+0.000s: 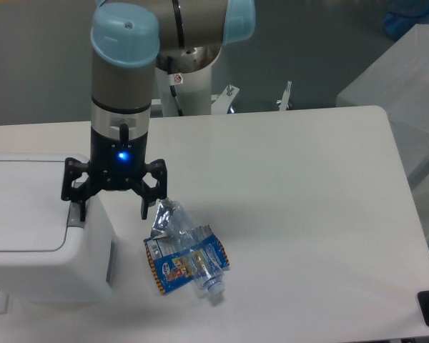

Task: Open the trash can
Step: 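Push the lid edge to swing the bin lid open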

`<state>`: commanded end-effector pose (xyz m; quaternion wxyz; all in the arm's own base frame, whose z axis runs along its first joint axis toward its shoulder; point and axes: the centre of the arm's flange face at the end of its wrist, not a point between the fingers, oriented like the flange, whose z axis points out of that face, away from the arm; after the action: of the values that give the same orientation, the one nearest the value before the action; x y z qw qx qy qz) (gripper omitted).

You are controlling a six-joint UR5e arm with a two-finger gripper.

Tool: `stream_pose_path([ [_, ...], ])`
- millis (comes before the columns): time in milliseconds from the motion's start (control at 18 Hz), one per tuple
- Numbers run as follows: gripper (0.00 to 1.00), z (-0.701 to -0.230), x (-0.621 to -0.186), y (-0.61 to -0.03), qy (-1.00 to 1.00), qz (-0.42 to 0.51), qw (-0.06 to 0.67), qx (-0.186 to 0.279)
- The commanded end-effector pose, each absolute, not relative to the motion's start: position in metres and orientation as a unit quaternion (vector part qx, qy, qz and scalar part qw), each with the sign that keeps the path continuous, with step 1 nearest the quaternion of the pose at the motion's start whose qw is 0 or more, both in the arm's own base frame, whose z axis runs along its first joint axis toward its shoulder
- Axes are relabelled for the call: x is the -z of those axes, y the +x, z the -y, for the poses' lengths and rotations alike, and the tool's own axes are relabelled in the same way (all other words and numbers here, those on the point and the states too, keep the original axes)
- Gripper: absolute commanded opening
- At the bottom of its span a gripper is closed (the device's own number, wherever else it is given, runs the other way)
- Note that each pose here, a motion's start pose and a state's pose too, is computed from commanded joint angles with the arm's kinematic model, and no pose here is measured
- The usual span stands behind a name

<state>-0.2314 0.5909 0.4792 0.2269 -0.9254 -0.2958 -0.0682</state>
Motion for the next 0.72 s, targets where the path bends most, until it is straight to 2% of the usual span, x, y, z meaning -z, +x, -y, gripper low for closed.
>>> stream_pose_path([
  [722, 1.0, -0.5929, -0.4858, -0.233, -0.925, 0.294, 0.232, 0.065],
])
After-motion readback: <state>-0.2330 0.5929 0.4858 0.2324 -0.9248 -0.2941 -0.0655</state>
